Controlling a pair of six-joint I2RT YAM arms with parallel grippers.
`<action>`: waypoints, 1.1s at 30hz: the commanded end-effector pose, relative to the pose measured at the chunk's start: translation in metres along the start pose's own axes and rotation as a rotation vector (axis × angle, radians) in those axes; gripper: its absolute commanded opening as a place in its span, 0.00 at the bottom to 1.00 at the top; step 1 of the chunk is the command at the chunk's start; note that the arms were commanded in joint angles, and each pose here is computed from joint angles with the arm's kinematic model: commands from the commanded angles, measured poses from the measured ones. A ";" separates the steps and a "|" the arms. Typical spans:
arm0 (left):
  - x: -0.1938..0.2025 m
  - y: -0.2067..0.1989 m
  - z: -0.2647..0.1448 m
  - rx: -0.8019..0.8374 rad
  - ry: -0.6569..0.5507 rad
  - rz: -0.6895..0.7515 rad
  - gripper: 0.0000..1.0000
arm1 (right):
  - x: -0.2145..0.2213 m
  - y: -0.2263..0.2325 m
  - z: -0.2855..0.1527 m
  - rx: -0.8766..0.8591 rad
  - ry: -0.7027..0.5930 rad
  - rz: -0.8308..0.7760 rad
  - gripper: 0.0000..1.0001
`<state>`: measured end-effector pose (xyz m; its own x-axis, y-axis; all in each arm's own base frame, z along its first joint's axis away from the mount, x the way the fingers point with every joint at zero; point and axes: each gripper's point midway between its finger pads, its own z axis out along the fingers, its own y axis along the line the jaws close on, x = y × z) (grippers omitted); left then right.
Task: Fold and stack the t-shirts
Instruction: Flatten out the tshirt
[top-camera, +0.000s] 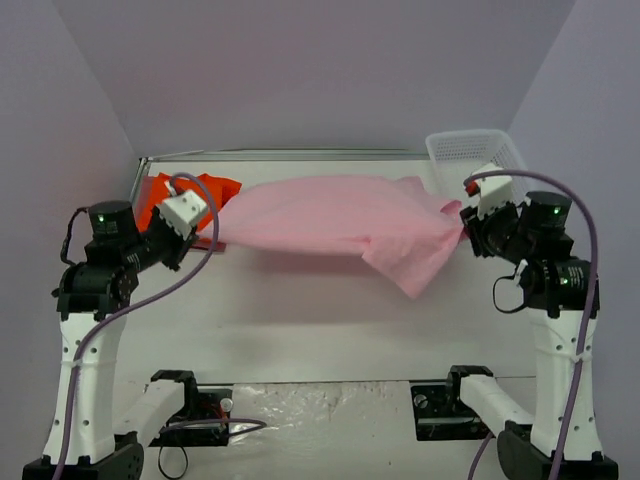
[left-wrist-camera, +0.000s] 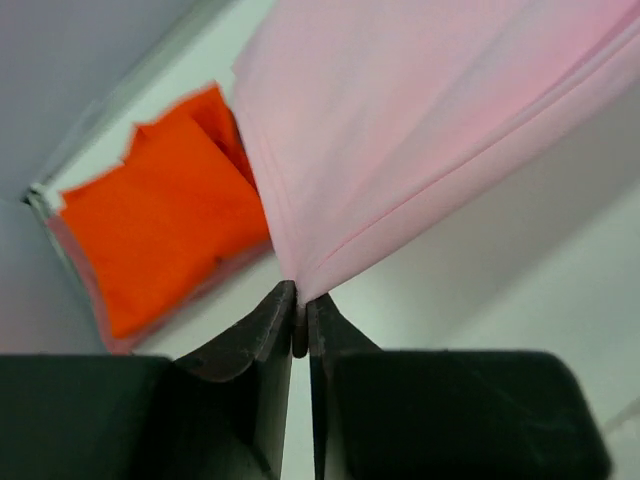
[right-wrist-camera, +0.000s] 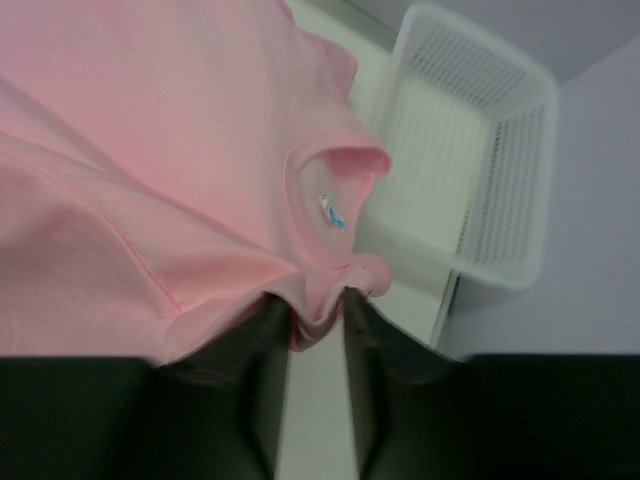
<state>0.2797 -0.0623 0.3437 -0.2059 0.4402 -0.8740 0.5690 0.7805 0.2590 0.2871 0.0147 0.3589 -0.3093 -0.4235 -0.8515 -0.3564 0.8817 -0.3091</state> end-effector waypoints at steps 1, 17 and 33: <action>0.066 -0.054 -0.013 0.212 0.136 0.119 0.11 | 0.078 0.029 -0.008 -0.073 0.202 -0.047 0.36; 0.060 -0.101 -0.008 0.578 0.091 0.129 0.59 | 0.070 0.015 0.050 -0.134 0.279 0.002 0.84; 0.160 -0.105 0.130 0.552 0.386 0.003 0.55 | 0.171 0.071 0.111 -0.377 0.539 0.076 0.58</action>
<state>0.2827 -0.1378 0.1293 -0.4279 0.6253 -0.6526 0.8809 0.4500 -0.1464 0.3125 0.0249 0.1586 -0.6954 -0.4917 -0.5241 -0.5634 0.8257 -0.0271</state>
